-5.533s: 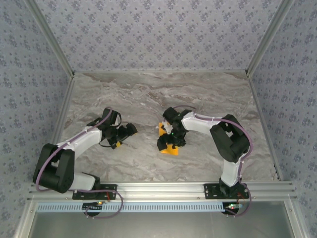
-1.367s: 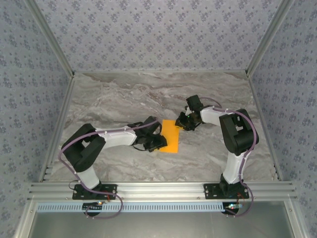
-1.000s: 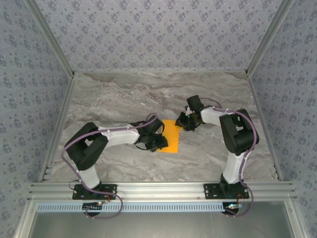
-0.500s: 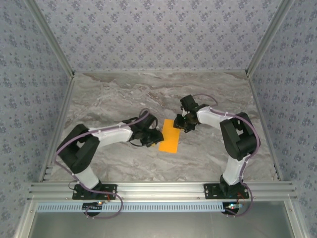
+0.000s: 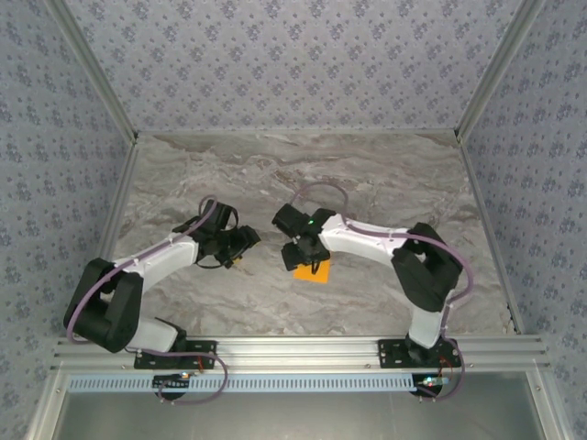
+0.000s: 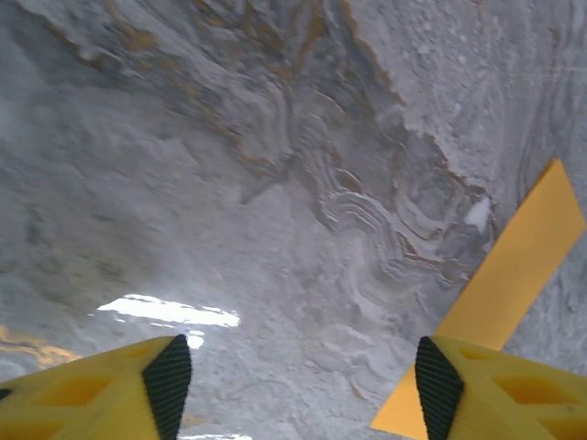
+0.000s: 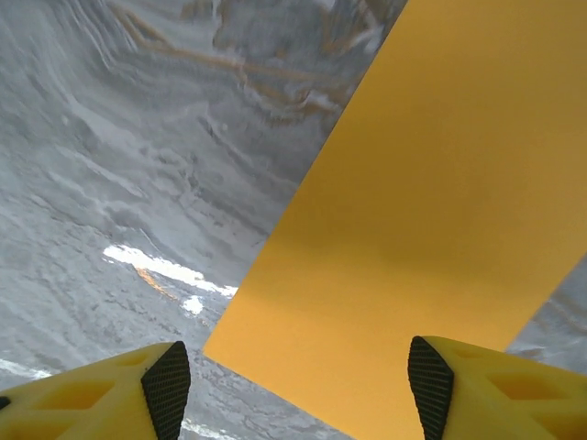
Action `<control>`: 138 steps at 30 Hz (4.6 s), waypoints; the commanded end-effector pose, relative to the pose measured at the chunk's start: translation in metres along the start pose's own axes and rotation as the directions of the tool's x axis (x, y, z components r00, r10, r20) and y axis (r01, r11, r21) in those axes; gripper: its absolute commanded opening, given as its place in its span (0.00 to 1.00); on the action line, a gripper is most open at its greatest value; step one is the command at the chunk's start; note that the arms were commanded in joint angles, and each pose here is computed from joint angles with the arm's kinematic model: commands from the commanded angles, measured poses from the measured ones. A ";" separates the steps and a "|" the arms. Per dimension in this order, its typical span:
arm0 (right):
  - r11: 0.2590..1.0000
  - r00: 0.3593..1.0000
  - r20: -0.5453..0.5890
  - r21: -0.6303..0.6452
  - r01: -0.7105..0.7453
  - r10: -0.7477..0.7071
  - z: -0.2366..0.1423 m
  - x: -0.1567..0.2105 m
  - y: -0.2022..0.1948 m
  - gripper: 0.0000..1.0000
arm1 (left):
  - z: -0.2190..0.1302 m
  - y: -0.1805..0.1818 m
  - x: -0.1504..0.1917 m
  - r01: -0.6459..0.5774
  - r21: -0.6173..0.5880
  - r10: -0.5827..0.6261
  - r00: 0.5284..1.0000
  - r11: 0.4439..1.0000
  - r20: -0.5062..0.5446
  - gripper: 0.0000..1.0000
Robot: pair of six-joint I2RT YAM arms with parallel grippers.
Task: Fold a paper plane with a square sheet of paper (pick it up from the middle)
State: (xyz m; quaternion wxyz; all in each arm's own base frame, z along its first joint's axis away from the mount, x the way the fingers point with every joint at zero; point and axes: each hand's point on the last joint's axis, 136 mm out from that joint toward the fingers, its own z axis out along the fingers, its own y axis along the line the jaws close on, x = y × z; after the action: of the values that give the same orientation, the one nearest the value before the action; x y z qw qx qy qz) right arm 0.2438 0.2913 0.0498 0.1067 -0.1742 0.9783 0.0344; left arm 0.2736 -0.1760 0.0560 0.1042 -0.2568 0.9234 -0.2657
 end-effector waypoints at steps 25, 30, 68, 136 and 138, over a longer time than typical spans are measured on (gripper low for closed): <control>0.964 0.967 -0.227 -0.213 -0.161 0.111 0.055 0.050 -0.008 0.55 | 0.003 0.007 0.003 0.017 0.028 -0.015 0.998 0.999 -0.060 0.82; 0.918 0.955 -0.255 -0.321 -0.231 0.151 0.055 0.050 -0.015 0.57 | 0.004 -0.007 0.008 -0.011 0.101 0.019 0.996 0.995 -0.085 0.82; 0.951 0.958 -0.273 -0.261 -0.164 0.090 0.072 0.058 -0.054 0.58 | 0.016 -0.023 0.023 -0.088 0.179 0.113 0.985 0.980 -0.131 0.84; 0.767 0.864 -0.368 -0.422 -0.484 0.342 0.088 0.069 -0.070 0.44 | 0.069 -0.092 0.097 -0.110 0.331 0.210 0.936 0.937 -0.283 0.12; 0.766 0.863 -0.371 -0.422 -0.485 0.343 0.087 0.070 -0.070 0.42 | 0.072 -0.093 0.101 -0.121 0.325 0.220 0.932 0.938 -0.288 0.10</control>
State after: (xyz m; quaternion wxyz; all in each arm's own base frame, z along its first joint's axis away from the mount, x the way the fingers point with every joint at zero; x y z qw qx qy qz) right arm 0.2440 0.2656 0.0236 -0.0480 -0.0508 0.8982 0.4341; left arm 0.2459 -0.3172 0.0344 0.0037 -0.1206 0.8978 -0.4236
